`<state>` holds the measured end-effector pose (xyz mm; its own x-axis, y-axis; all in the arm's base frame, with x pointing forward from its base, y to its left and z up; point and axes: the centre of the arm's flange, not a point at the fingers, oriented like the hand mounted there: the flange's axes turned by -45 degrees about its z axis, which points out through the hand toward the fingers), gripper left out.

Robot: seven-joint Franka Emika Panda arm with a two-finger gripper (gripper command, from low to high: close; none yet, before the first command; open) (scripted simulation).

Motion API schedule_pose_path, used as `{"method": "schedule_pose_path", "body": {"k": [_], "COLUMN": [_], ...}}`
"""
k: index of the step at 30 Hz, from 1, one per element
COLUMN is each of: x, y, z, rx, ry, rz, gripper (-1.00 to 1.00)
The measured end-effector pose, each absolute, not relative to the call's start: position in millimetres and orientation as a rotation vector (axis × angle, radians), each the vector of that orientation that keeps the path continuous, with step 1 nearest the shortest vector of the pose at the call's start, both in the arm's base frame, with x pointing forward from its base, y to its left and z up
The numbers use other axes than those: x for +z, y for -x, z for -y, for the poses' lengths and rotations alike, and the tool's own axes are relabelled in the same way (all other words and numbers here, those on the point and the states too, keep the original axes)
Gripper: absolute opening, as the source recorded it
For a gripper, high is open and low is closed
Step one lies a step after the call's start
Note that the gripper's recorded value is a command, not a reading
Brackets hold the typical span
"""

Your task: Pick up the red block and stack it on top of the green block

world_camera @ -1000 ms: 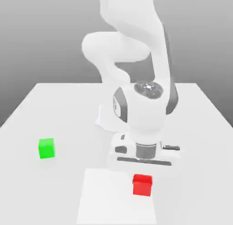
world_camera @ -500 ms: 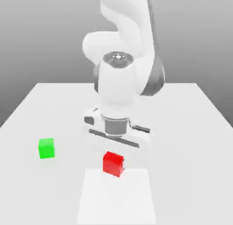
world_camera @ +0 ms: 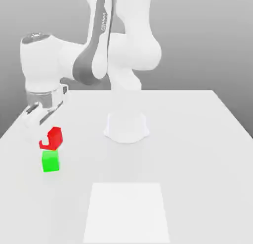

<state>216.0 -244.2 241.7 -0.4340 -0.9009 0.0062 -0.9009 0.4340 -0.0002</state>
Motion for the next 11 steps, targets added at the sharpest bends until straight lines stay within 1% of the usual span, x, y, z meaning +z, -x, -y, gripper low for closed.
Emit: {"method": "schedule_pose_path", "body": {"k": [7, 8, 11], "x": [188.8, 183.0, 183.0], "y": [-207.4, -206.3, -206.8], "z": [249.6, 249.6, 249.3], "rx": [0.002, 0.002, 0.003], "ry": [-1.588, -1.585, -1.587], "rz": [2.713, 2.714, 2.713], "gripper": [-1.00, 1.00, 1.00]}}
